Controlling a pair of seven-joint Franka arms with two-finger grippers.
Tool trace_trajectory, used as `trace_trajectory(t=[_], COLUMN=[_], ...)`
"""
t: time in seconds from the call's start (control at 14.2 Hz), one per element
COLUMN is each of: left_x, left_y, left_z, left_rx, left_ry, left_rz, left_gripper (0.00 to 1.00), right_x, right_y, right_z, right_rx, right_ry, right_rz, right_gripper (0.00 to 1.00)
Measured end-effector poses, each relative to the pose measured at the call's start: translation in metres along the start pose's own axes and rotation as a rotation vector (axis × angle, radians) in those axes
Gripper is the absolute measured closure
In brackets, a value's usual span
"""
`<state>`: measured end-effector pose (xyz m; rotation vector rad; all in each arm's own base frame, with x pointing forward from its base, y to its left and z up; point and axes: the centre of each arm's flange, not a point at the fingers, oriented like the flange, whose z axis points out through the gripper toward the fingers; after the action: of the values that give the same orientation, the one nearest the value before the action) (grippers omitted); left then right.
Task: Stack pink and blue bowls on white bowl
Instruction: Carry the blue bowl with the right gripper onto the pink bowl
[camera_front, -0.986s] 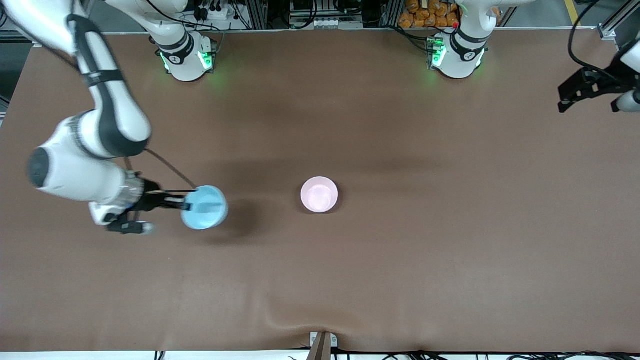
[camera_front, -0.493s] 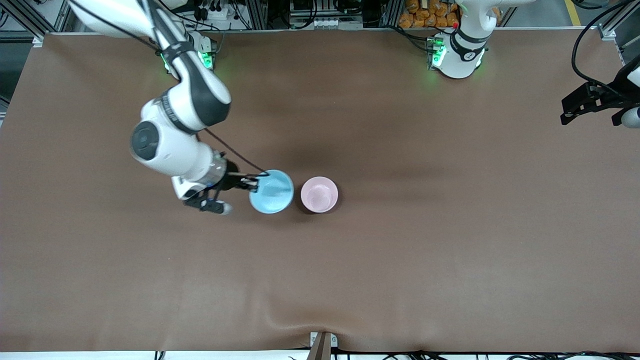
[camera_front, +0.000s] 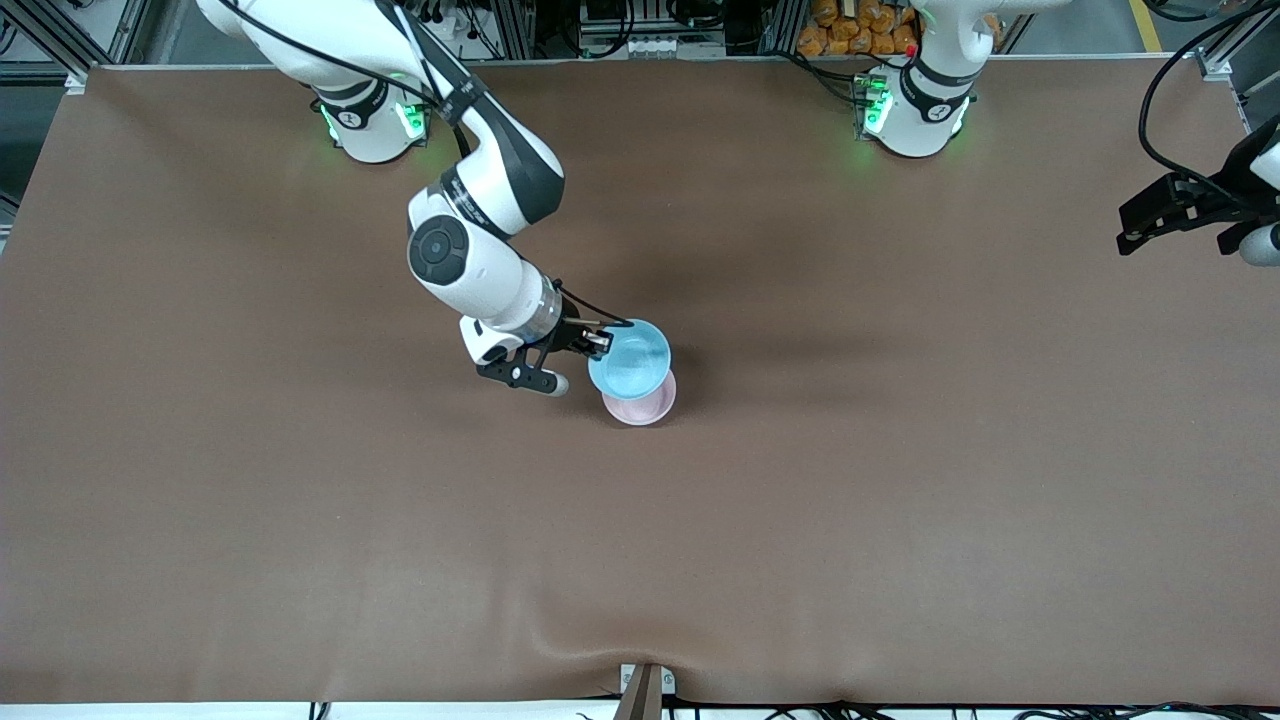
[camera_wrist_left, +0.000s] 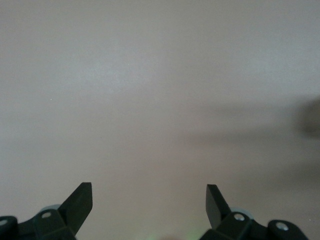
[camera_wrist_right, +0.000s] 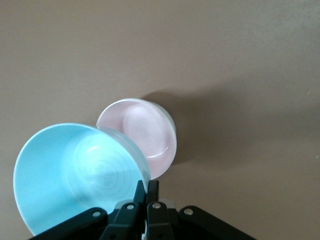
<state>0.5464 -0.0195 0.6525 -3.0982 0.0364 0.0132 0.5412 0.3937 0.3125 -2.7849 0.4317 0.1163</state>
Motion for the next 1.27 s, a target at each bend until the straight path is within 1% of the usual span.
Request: trace_trajectory(t=[0.14, 0.21, 0.49, 0.92, 1.13, 1.2, 1.27], left_x=[0.001, 0.002, 0.002, 0.003, 0.004, 0.004, 0.005], left_y=[-0.005, -0.007, -0.008, -0.008, -0.006, -0.005, -0.004], left_z=[0.003, 0.004, 0.005, 0.006, 0.008, 0.009, 0.010], left_rx=[-0.028, -0.034, -0.036, -0.036, -0.036, -0.036, -0.036], left_ry=[-0.006, -0.008, -0.009, -0.012, -0.015, -0.017, -0.018], left_rz=[-0.007, -0.009, -0.011, -0.019, -0.015, -0.014, -0.013], left_gripper=[0.00, 0.00, 0.00, 0.00, 0.00, 0.00, 0.00], right_x=[0.002, 0.003, -0.003, -0.013, -0.013, -0.013, -0.012], right_y=[0.004, 0.004, 0.000, 0.000, -0.001, 0.000, 0.000], right_z=[0.011, 0.015, 0.038, 0.072, 0.074, 0.073, 0.073], right_rx=[-0.020, -0.017, -0.005, -0.063, -0.060, -0.059, -0.059], right_ry=[0.009, 0.016, 0.045, 0.090, 0.099, 0.101, 0.102], right_rz=[-0.016, -0.019, -0.041, -0.078, -0.081, -0.080, -0.079], right_gripper=[0.97, 0.97, 0.97, 0.97, 0.97, 0.91, 0.83])
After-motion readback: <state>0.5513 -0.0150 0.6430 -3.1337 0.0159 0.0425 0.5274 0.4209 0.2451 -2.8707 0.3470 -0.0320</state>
